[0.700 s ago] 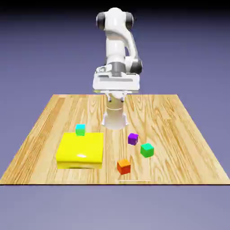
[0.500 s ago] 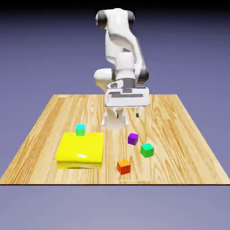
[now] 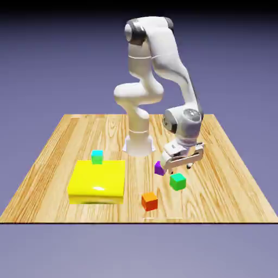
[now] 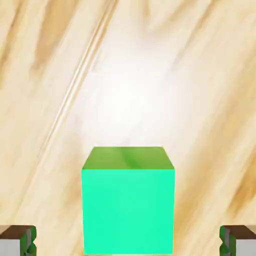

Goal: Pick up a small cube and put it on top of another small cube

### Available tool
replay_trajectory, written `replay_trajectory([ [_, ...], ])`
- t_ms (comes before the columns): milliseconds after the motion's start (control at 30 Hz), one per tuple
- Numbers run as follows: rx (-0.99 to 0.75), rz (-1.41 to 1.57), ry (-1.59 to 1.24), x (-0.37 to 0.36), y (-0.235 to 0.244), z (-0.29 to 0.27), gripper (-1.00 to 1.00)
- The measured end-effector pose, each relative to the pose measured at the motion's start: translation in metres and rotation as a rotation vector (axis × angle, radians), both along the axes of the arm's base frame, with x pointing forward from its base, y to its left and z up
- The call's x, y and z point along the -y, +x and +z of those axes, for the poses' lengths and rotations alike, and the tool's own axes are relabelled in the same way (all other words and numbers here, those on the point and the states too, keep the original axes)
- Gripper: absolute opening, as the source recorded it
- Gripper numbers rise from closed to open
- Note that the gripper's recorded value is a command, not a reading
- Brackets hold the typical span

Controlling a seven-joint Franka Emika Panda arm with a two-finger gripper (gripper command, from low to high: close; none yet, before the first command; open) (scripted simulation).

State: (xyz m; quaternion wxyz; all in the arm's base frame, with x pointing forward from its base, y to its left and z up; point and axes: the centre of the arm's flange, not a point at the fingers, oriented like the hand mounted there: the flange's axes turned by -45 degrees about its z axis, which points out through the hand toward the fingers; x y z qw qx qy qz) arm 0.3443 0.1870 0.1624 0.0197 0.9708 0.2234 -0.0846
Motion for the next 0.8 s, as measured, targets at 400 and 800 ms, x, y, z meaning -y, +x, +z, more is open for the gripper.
replay_trajectory([
  [400,-0.001,0.001,0.001,-0.001,0.002,0.033,-1.00],
  [800,-0.001,-0.458,0.002,0.142,0.138,0.087,-1.00],
])
